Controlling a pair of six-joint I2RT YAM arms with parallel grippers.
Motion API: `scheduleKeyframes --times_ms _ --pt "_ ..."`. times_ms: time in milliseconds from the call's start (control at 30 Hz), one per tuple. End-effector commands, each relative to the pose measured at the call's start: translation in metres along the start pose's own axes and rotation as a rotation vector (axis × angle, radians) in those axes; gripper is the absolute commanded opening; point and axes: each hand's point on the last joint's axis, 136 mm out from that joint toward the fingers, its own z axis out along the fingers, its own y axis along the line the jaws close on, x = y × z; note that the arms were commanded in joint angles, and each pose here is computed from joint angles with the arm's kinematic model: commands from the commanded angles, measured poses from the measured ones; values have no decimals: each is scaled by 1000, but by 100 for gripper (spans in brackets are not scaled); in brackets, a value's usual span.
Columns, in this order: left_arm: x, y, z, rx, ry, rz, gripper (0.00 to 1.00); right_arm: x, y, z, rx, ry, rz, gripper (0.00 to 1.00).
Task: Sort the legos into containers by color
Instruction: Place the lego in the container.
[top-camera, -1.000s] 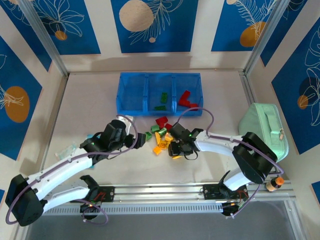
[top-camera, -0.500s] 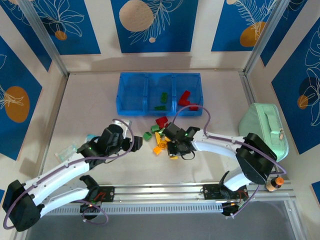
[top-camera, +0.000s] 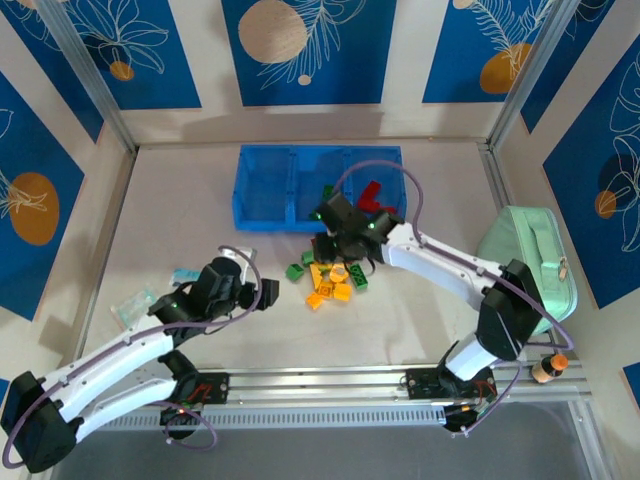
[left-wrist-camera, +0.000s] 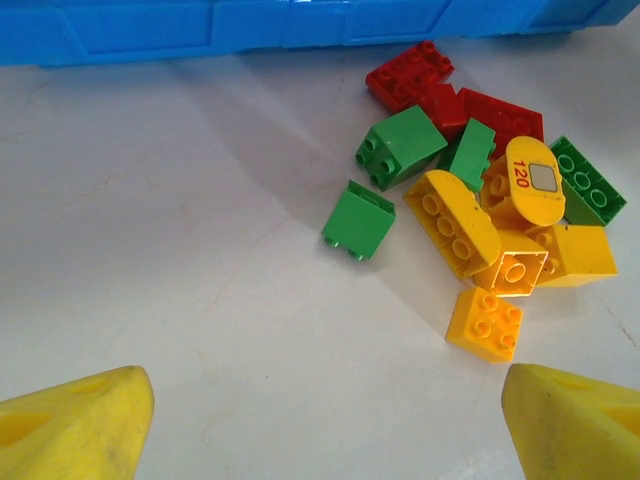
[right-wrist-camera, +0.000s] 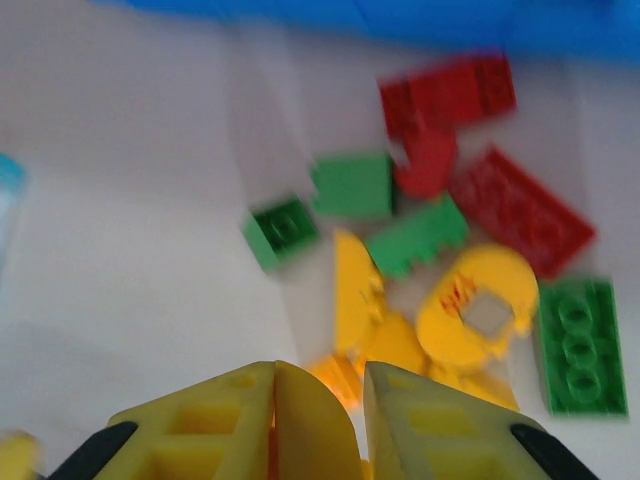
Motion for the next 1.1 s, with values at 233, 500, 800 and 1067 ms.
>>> scheduleKeyframes --times_ms 233,500,800,1067 --pt "36 10 0 9 57 -77 88 -101 53 14 -81 -53 -109 26" --pt "55 14 0 28 75 -125 87 -148 82 51 -113 -59 -137 27" --pt "55 7 -3 63 83 -137 86 -180 96 97 -219 -88 -85 27" --pt "53 7 -8 65 72 -148 86 -203 107 115 -294 -166 -32 43"
